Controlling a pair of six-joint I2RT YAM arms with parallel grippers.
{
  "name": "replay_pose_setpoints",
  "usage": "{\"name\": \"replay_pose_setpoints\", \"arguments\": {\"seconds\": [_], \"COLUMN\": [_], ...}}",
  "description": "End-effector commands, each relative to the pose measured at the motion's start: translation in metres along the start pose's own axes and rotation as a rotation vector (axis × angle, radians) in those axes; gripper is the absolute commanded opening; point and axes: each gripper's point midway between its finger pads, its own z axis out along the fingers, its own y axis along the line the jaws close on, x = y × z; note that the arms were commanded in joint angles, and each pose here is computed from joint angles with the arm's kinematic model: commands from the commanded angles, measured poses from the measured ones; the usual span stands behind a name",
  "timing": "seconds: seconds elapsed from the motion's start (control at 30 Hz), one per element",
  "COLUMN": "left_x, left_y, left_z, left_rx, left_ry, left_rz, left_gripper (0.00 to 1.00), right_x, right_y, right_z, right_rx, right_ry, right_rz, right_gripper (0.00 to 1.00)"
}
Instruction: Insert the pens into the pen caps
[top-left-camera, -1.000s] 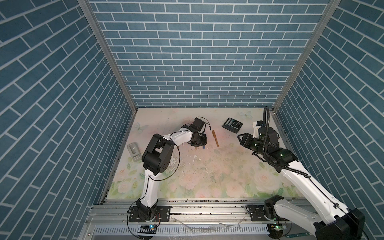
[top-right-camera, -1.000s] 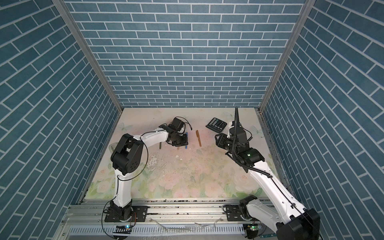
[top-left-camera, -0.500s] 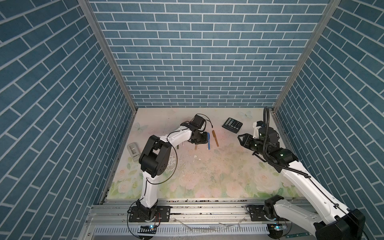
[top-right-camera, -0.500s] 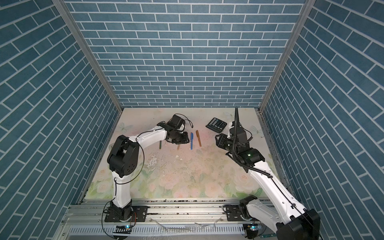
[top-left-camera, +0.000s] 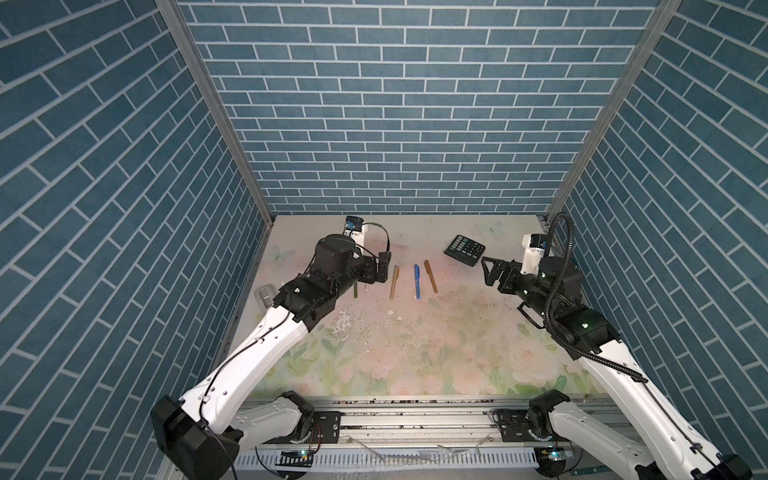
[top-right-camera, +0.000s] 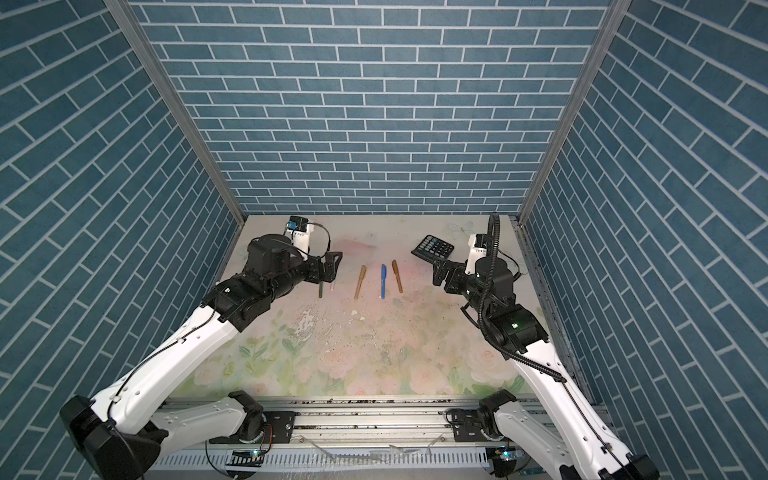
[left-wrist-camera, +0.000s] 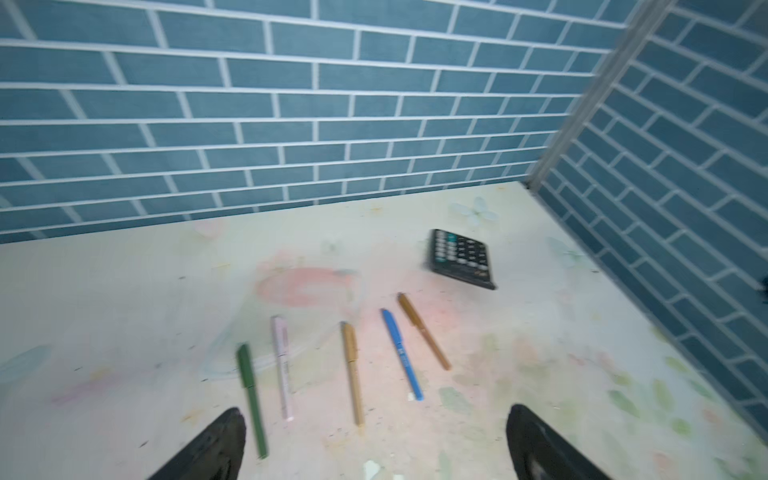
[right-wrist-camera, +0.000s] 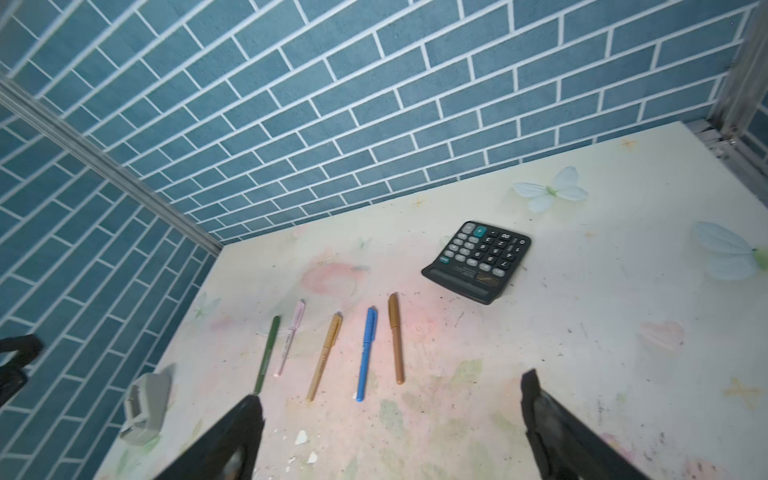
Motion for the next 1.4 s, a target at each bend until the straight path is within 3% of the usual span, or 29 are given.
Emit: {"name": "replay_pose_setpoints", "arguments": {"seconds": [0.0,0.17,0.33,0.5,0.6,0.7,0.9,1.03,1.07,1.2,1.37], "left_x": [0.040,0.070,0.080,0.111,0.128,0.134,0.151,0.153,0.156,0.154,0.154], "left_y": [0.054,0.087,0.137,0.180,0.189,0.195,0.215,0.218,0.217,0.217,0.214], "left_z": [0.012,0.025,0.027,0.037,0.049,0.053,0.060,0.073,0.078,0.082,0.084], "left_rx": [-0.270,-0.334,-0.449,-0.564,-0.566,-0.552,-0.545,-0.519,-0.502,-0.477,-0.462], "left_ry": [-0.013,-0.095,-0.160,-0.124,-0.100,-0.118,-0.236,-0.154,-0.097,-0.096,-0.091], "left_rz": [0.172,0.204,0.133,0.110,0.114,0.123,0.080,0.069,0.063,0.059,0.064], "left_gripper": [0.99,1.00,0.99,1.00,1.00,0.99,1.00,1.00,1.00,1.00,1.00], "right_x": [-0.017,-0.008,-0.004,0.016,0.030,0.033,0.048,0.065,0.070,0.071,0.095], "right_y": [-0.022,-0.055,-0.092,-0.124,-0.138,-0.152,-0.172,-0.183,-0.183,-0.182,-0.208], "right_z": [0.004,0.019,0.027,0.036,0.043,0.044,0.047,0.050,0.055,0.068,0.081], "right_rx": [0.127,0.273,0.344,0.387,0.411,0.432,0.441,0.442,0.423,0.375,0.448], "right_ry": [-0.112,-0.069,-0.095,-0.027,0.036,0.019,0.008,0.006,-0.003,-0.140,-0.205], "right_rz": [-0.183,-0.299,-0.256,-0.336,-0.379,-0.363,-0.343,-0.296,-0.293,-0.306,-0.318], "right_gripper": [0.99,0.99,0.99,0.99,0.99,0.99,0.99,0.99,0.99,0.99,0.99]}}
